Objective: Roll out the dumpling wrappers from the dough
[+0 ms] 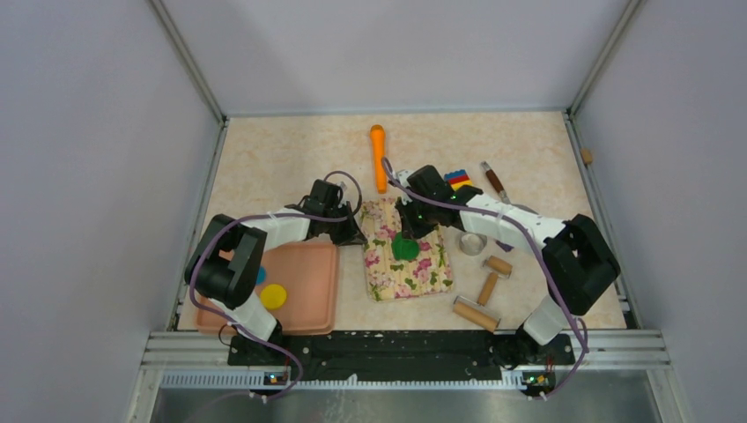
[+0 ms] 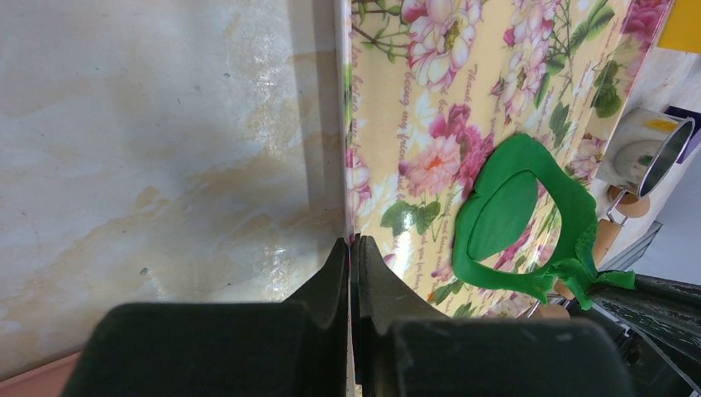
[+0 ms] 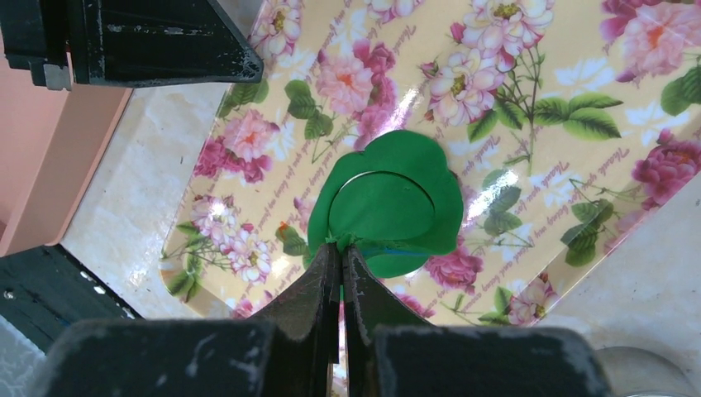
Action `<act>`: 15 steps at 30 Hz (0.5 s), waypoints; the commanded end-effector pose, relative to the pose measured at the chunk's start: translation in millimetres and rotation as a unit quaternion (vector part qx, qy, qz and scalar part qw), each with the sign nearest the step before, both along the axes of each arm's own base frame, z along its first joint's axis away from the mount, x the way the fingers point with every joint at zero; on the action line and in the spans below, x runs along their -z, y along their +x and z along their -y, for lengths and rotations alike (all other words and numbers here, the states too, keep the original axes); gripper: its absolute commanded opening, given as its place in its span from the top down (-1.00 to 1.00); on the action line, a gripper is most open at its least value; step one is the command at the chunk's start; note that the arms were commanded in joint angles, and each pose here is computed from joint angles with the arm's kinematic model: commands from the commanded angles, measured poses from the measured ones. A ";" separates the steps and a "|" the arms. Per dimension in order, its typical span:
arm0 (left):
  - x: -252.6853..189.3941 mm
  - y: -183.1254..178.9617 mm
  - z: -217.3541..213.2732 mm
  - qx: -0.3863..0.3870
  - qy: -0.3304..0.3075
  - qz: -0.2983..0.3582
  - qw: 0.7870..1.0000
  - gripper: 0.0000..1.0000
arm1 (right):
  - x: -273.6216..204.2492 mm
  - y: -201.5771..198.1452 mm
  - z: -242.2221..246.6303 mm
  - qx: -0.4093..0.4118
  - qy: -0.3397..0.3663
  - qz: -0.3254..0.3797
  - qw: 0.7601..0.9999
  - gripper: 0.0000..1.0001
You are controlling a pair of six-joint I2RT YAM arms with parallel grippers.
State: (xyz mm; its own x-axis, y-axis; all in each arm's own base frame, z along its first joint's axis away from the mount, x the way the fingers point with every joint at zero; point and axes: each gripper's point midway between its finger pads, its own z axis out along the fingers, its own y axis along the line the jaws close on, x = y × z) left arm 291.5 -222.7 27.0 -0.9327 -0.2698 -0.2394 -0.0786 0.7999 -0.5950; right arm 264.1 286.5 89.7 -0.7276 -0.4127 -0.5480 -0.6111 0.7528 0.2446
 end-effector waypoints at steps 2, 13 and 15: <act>10.1 4.4 -10.1 0.001 0.030 0.009 1.000 1.00 | -21.9 16.8 -12.4 0.008 0.033 0.028 0.999 1.00; -15.3 25.4 -11.5 0.001 0.015 0.033 0.999 0.95 | -56.5 53.7 -46.1 0.005 0.073 0.069 0.995 1.00; -24.8 32.7 -14.2 0.000 0.007 0.041 0.999 0.87 | -59.8 57.5 -49.0 0.006 0.076 0.073 0.994 1.00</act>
State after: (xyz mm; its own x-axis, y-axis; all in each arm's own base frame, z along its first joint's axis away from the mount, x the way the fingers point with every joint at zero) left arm 299.4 -213.7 29.8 -0.9307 -0.2567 -0.2606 -0.0645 0.8164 -0.5738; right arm 302.4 319.9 124.4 -0.6780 -0.3566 -0.6428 -0.6291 0.7337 0.2565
